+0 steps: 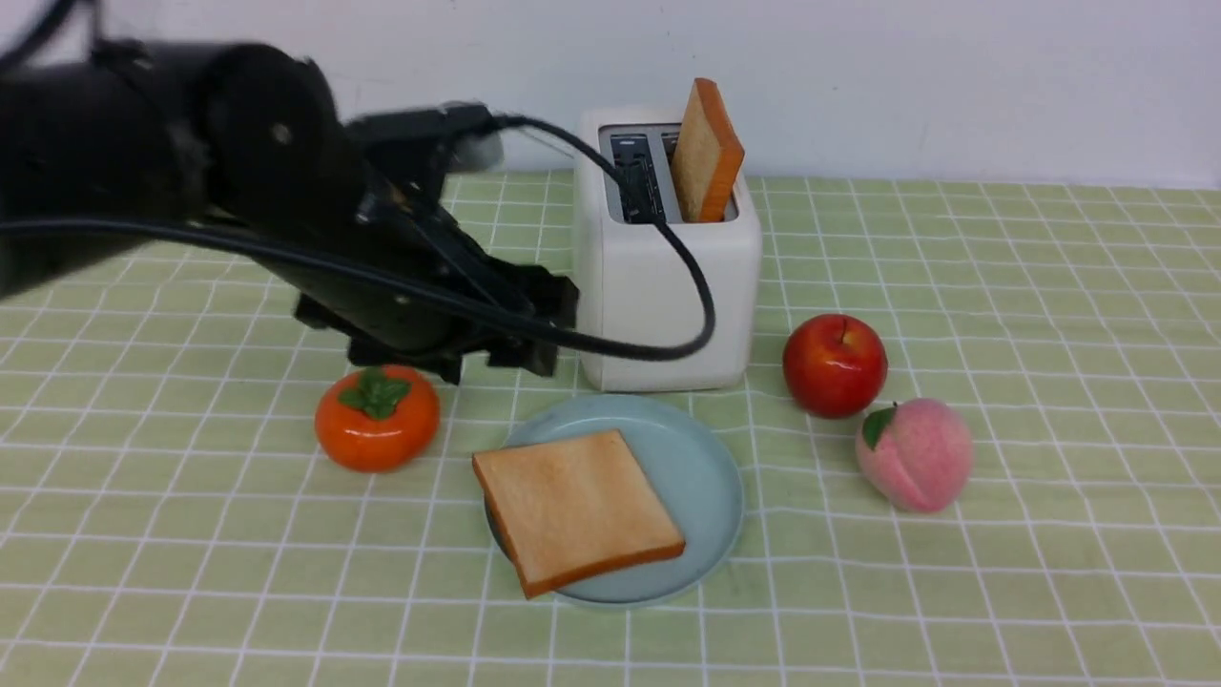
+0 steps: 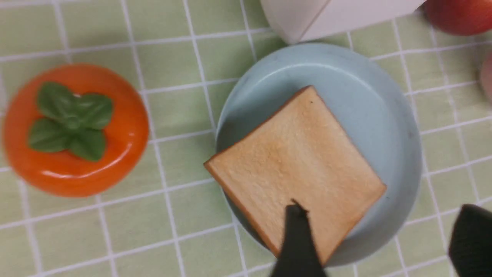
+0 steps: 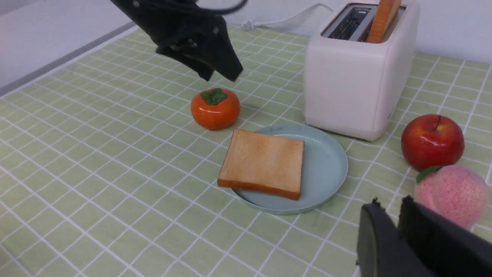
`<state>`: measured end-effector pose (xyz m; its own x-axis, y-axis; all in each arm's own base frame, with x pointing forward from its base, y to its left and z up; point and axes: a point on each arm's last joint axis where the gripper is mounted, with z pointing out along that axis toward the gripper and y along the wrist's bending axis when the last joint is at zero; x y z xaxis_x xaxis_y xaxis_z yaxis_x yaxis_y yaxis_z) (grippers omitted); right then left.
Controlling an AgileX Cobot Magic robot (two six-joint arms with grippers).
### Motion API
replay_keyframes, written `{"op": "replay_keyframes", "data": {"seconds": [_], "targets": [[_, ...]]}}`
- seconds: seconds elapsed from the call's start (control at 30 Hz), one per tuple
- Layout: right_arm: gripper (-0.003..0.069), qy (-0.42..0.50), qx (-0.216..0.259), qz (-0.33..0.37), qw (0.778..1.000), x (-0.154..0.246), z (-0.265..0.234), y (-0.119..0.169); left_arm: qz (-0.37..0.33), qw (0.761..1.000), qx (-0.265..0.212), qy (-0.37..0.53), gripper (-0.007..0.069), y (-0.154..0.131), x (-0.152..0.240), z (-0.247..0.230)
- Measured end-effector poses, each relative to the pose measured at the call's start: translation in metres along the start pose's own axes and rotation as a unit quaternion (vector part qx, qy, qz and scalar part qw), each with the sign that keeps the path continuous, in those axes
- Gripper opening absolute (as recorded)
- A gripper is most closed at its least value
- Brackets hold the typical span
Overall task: Take toasted bread from bread machine on green coffee tablecloth place on plate.
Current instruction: 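Grasp the toast slice in the toaster and pull it up out of the slot with the right gripper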
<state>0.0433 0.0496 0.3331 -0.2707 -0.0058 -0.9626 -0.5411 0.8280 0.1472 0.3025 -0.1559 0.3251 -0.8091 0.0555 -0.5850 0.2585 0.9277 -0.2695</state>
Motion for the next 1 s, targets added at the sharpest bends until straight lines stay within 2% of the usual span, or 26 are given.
{"op": "replay_keyframes", "data": {"seconds": [0.03,0.07,0.1,0.13,0.17,0.2,0.23,0.33,0.4,0.47,0.5,0.53,0.67,0.87,1.0], "targets": [[0.0088,0.001,0.001,0.001,1.000,0.000,0.001,0.000,0.003,1.000,0.002,-0.010,0.0407,-0.001,0.000,-0.013],[0.0083,0.001,0.001,0.002,1.000,-0.001,0.001,-0.001,0.006,1.000,0.007,-0.027,0.0305,-0.003,0.000,-0.031],[0.0083,0.002,0.002,0.003,1.000,-0.001,0.002,-0.001,0.006,1.000,0.007,-0.026,0.0305,-0.003,0.001,-0.031],[0.0074,0.006,0.002,0.006,1.000,-0.002,0.005,-0.003,0.014,0.999,0.013,-0.047,0.0170,-0.004,0.003,-0.052],[0.0068,0.013,0.002,0.011,1.000,-0.003,0.008,-0.005,0.020,0.998,0.016,-0.061,0.0086,-0.005,0.005,-0.064],[0.0062,0.022,0.003,0.015,1.000,-0.005,0.012,-0.007,0.030,0.996,0.020,-0.076,0.0018,-0.004,0.011,-0.077],[0.0057,0.031,0.005,0.018,0.999,-0.008,0.015,-0.010,0.036,0.995,0.024,-0.088,-0.0009,-0.004,0.016,-0.085],[0.0046,0.049,0.008,0.015,0.999,-0.015,0.022,-0.015,0.052,0.991,0.035,-0.121,-0.0013,-0.002,0.029,-0.103],[0.0021,0.072,0.018,0.014,0.997,-0.028,0.035,-0.025,0.065,0.981,0.055,-0.175,-0.0013,0.003,0.059,-0.124],[0.0011,0.078,0.018,0.017,0.997,-0.033,0.041,-0.028,0.067,0.978,0.061,-0.189,-0.0013,0.006,0.071,-0.129],[0.0002,0.090,0.018,0.023,0.996,-0.042,0.051,-0.035,0.072,0.974,0.069,-0.206,-0.0013,0.012,0.093,-0.135],[0.0001,0.091,0.018,0.024,0.995,-0.043,0.053,-0.035,0.075,0.971,0.071,-0.216,-0.0013,0.012,0.096,-0.139],[0.0000,0.107,0.023,0.045,0.993,-0.071,0.088,-0.058,0.086,0.959,0.084,-0.256,-0.0013,0.029,0.151,-0.144],[0.0000,0.134,-0.006,0.074,0.988,-0.098,0.153,-0.081,0.087,0.948,0.093,-0.290,-0.0013,0.047,0.207,-0.141],[0.0003,0.143,-0.033,0.047,0.988,-0.109,0.212,-0.076,0.085,0.944,0.093,-0.307,-0.0013,0.055,0.228,-0.132]]}}
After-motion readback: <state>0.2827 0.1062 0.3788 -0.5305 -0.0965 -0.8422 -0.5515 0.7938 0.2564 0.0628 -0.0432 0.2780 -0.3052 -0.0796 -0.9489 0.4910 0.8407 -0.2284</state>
